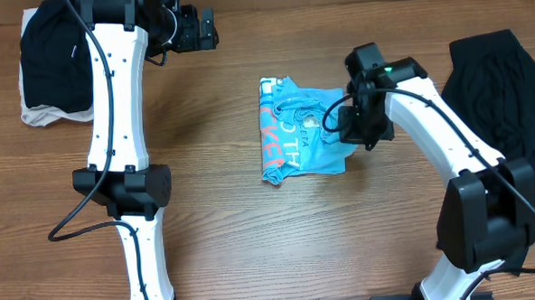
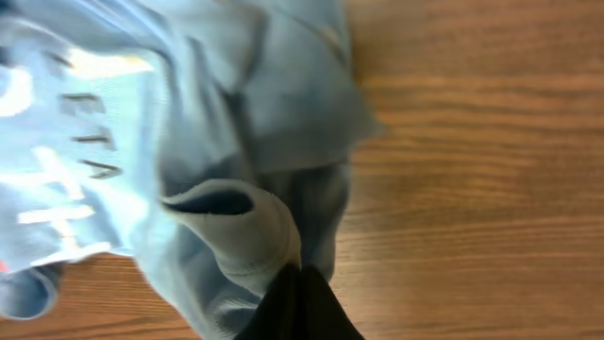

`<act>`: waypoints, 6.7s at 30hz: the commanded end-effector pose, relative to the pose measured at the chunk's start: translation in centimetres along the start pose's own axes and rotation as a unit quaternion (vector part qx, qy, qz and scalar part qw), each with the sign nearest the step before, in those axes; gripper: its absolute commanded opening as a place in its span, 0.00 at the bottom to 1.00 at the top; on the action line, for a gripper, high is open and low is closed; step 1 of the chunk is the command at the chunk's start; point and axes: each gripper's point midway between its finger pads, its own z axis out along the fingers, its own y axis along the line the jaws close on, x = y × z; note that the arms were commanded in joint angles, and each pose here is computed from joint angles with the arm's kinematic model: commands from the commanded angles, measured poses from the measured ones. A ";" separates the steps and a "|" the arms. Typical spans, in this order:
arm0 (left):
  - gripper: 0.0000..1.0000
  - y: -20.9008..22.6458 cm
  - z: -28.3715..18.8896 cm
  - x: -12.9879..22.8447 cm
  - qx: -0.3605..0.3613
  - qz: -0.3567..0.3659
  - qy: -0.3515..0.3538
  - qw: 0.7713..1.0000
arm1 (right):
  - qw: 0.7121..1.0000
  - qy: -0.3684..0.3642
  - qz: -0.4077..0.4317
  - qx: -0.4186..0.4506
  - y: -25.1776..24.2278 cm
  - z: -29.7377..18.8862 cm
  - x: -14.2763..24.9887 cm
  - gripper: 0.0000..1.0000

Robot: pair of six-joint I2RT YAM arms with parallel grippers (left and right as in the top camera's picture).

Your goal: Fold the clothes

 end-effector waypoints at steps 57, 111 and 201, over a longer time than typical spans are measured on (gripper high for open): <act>1.00 0.6 -0.3 0.0 -0.018 0.009 -0.003 1.000 | 0.953 -0.272 -0.092 -0.099 11.0 -4.5 -13.0 0.04; 1.00 -10.6 -0.6 13.1 -0.081 0.138 0.133 0.978 | 0.958 -0.205 0.184 -0.076 -8.7 -16.8 -3.3 1.00; 1.00 -6.6 16.9 20.4 -0.038 0.300 0.183 0.935 | 0.958 -0.219 0.183 -0.017 -15.0 -16.7 -3.2 1.00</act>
